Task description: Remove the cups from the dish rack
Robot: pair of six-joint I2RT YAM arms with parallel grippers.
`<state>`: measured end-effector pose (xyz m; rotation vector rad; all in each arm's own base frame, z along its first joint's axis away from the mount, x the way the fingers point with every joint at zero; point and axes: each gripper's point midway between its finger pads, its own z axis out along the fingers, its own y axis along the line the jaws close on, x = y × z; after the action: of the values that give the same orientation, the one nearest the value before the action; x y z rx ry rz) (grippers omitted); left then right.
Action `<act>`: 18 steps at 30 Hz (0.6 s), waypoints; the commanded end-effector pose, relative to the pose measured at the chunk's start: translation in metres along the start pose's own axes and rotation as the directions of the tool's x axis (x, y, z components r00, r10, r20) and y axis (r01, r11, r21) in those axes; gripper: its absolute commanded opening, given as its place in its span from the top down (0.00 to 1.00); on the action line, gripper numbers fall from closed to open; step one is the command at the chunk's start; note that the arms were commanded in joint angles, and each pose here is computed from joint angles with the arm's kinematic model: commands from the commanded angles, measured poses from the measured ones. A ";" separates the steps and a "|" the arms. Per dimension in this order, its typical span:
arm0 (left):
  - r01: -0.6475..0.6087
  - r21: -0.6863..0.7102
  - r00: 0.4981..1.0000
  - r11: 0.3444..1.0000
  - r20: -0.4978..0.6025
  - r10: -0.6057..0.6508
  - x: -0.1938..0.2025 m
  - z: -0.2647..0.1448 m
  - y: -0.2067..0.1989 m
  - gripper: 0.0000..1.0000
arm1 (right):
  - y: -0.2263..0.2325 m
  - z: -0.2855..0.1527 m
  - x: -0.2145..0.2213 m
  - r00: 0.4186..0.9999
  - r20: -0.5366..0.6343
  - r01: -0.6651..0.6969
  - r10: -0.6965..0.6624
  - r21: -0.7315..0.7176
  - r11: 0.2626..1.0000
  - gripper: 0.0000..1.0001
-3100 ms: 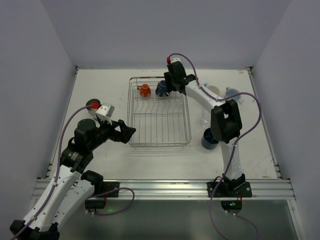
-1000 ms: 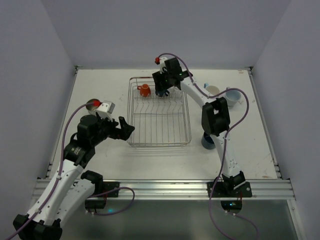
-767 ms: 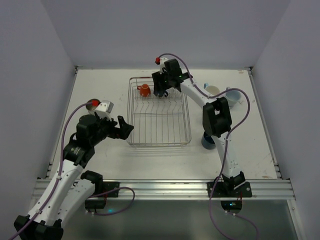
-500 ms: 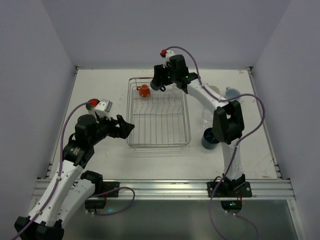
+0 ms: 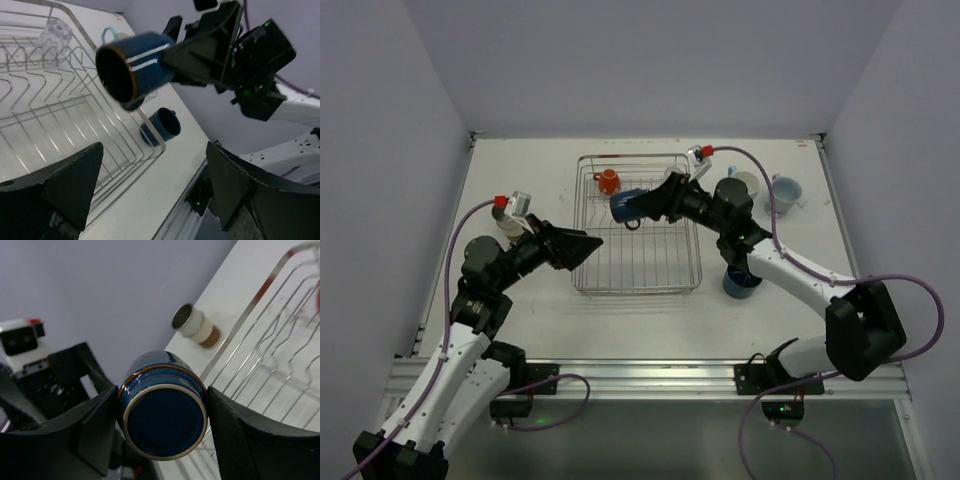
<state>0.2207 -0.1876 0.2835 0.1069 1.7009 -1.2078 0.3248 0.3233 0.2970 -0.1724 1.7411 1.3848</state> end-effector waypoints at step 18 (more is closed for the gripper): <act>0.196 0.197 0.980 0.961 -0.062 -0.187 0.015 0.002 -0.027 0.40 | 0.094 -0.003 0.067 0.962 -0.138 -0.272 0.236 -0.412 0.870 0.75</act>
<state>0.2077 -0.2042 0.2819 0.0435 1.6871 -1.4695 0.2352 0.3751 0.2775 -0.1891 1.7101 1.8883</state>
